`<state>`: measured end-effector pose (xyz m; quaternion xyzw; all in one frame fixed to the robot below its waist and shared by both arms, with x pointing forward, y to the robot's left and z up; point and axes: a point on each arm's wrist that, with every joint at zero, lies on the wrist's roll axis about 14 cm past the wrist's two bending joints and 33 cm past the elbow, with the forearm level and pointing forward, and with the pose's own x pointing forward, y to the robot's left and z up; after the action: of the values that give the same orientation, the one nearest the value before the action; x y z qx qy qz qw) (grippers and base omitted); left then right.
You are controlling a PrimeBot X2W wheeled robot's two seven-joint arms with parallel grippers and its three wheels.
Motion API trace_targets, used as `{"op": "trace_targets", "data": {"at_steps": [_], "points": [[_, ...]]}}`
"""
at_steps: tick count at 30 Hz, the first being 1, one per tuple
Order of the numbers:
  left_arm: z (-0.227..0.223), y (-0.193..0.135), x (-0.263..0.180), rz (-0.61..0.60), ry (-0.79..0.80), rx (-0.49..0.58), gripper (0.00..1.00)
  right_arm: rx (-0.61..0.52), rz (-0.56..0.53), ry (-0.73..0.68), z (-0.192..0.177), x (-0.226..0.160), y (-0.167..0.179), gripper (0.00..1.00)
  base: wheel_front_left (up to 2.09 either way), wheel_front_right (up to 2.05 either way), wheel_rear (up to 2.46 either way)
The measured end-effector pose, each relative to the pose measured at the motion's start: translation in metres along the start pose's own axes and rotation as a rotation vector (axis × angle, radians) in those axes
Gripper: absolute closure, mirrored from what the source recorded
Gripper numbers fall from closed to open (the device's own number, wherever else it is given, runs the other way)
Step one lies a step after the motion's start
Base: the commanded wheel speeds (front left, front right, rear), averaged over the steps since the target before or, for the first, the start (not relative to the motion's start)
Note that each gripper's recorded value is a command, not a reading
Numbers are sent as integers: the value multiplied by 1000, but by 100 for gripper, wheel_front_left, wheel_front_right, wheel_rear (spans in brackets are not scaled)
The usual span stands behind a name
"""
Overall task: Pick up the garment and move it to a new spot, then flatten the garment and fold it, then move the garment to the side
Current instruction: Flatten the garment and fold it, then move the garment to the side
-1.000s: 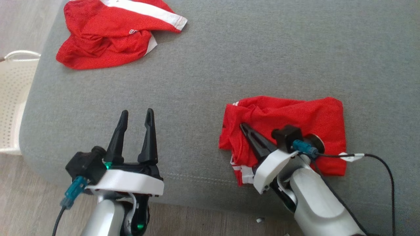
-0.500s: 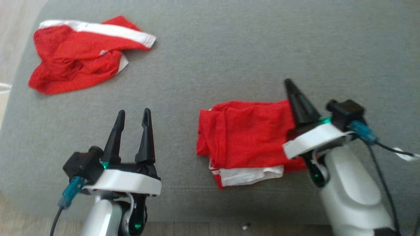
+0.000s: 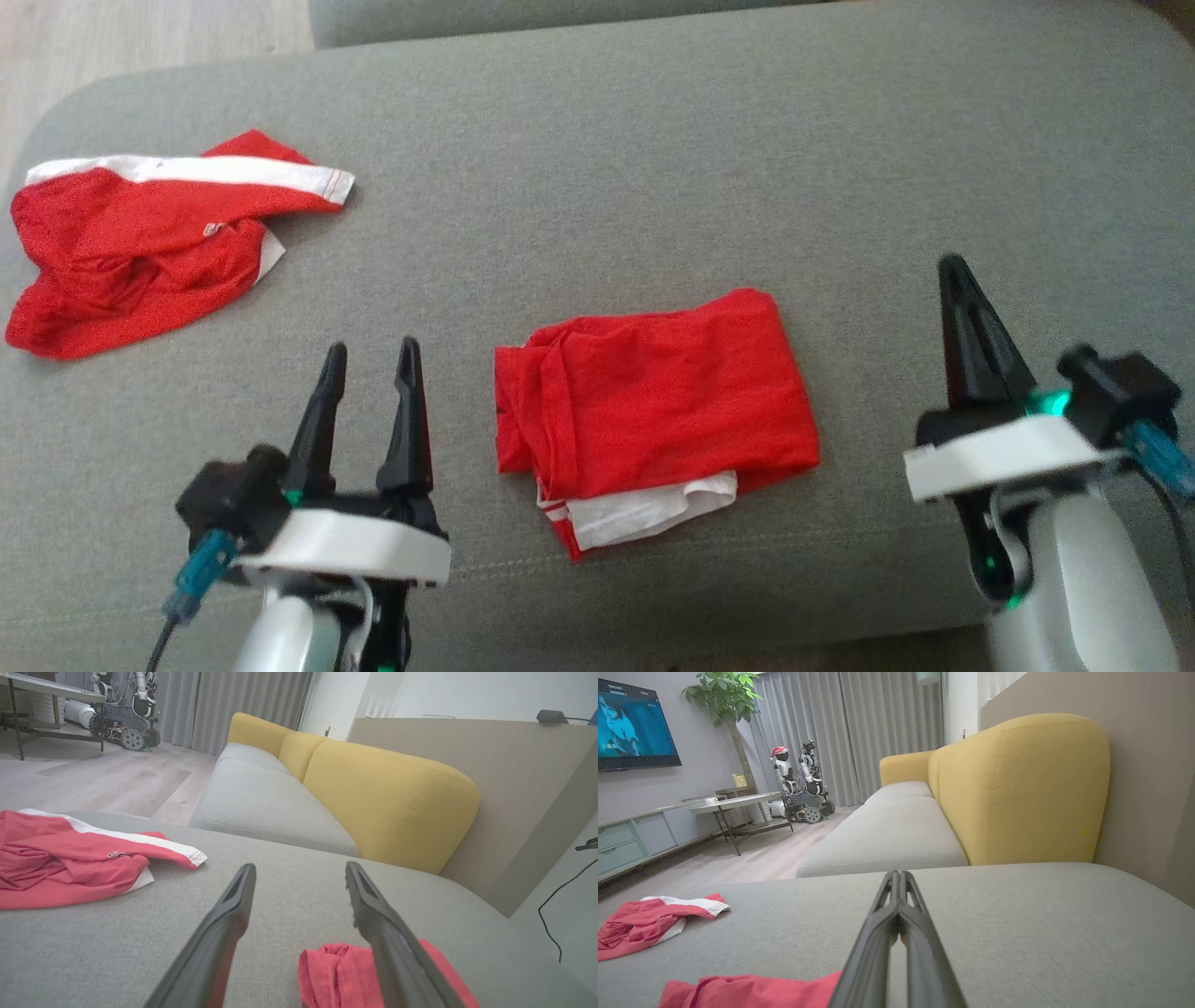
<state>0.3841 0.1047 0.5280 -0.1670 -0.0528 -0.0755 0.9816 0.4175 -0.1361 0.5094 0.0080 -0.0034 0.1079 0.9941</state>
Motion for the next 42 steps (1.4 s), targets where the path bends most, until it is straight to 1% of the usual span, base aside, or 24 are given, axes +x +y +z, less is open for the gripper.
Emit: {"op": "trace_targets", "data": {"at_steps": [2, 3, 4, 12, 16, 24, 27, 32, 36, 39, 42], "points": [[-6, -1, -8, -1, 22, -4, 0, -3, -31, 12, -4, -15, -6, 100, 0, 0, 0], [-9, 0, -10, 2, 31, -5, 0, -15, -36, 17, -6, -19, -7, 72, 0, 0, 0], [-11, 1, -12, 7, 37, -5, 0, -21, -38, 24, -9, -22, -7, 1, 0, 0, 0], [-11, 11, -21, 56, 43, 3, 0, -23, -16, 45, -18, -29, 3, 0, 0, 0, 0], [-11, 16, -25, 74, 43, 7, 0, -27, 15, 56, -23, -27, 12, 0, 0, 0, 0], [-7, 25, -28, 103, 34, 18, 0, -45, 50, 81, -32, -22, 16, 0, 0, 0, 0], [-10, 28, -29, 113, 44, 18, 0, -22, 56, 104, -38, -17, 16, 0, 0, 0, 0], [-22, 32, -27, 122, 78, 15, 0, 48, 70, 241, -66, -4, 19, 0, 0, 0, 0], [-28, 38, -21, 134, 94, 16, 0, 132, 93, 396, -98, 4, 28, 0, 0, 0, 0], [-30, 43, -14, 142, 96, 20, 0, 170, 118, 508, -122, 4, 35, 0, 0, 0, 0], [-31, 48, -12, 152, 99, 23, 0, 177, 128, 571, -139, 4, 37, 0, 0, 0, 0]]}}
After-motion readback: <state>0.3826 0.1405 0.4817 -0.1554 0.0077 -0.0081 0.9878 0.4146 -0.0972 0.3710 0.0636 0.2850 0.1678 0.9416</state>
